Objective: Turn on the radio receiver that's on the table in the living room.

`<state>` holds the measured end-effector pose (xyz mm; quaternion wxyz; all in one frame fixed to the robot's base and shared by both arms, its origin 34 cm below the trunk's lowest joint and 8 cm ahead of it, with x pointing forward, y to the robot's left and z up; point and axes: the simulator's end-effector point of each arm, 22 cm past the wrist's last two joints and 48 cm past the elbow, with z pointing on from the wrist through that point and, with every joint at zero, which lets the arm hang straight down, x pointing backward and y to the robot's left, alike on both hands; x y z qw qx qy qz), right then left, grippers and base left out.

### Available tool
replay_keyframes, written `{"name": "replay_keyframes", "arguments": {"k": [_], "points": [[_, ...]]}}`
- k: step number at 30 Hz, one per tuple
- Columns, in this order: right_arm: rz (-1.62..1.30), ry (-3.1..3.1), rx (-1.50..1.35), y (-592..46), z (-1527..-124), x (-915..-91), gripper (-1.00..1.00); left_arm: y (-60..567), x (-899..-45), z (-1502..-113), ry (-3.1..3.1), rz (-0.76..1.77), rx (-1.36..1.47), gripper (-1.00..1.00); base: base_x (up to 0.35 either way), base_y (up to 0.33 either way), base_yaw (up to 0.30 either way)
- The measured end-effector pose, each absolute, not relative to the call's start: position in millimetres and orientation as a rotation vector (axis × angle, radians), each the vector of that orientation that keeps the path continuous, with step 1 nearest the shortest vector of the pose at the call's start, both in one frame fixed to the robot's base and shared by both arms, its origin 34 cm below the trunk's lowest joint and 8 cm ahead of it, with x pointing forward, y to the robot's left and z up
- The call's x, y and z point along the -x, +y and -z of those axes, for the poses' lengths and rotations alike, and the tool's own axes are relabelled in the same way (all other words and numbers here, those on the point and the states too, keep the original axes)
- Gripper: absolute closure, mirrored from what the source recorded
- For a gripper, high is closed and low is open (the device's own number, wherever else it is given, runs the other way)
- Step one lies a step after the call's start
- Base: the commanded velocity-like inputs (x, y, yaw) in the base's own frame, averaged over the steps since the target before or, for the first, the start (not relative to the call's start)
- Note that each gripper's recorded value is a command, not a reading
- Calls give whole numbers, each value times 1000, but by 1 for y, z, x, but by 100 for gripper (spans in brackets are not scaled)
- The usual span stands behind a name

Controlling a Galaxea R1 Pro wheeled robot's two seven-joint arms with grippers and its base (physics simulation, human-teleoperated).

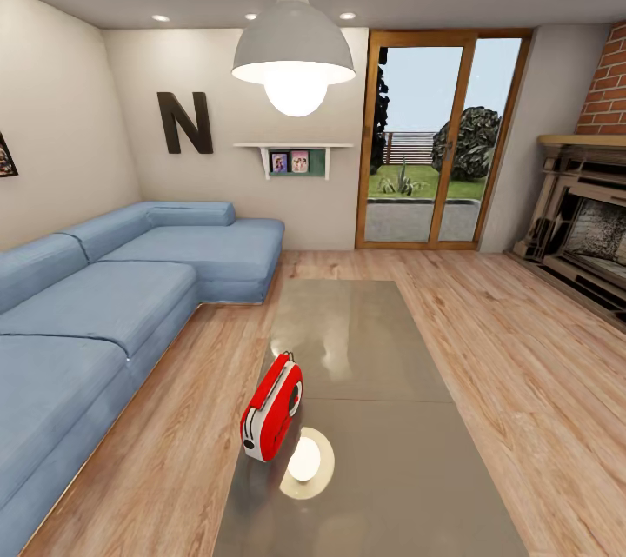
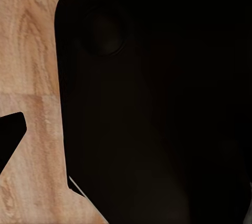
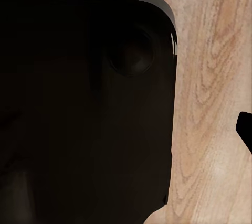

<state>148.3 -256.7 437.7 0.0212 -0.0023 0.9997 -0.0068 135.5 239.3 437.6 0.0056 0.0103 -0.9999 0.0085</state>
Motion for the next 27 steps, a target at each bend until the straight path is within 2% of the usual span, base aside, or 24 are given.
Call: {"name": "replay_keyframes", "arguments": {"k": [17, 27], "points": [[21, 3099, 7, -257, -438, -148, -100, 239, -135, -438, -3130, -26, -31, -100, 56, 195, 0], [19, 3099, 7, -256, -438, -148, -100, 239, -136, -438, -3131, -28, -30, -100, 18, 31, 0]]}}
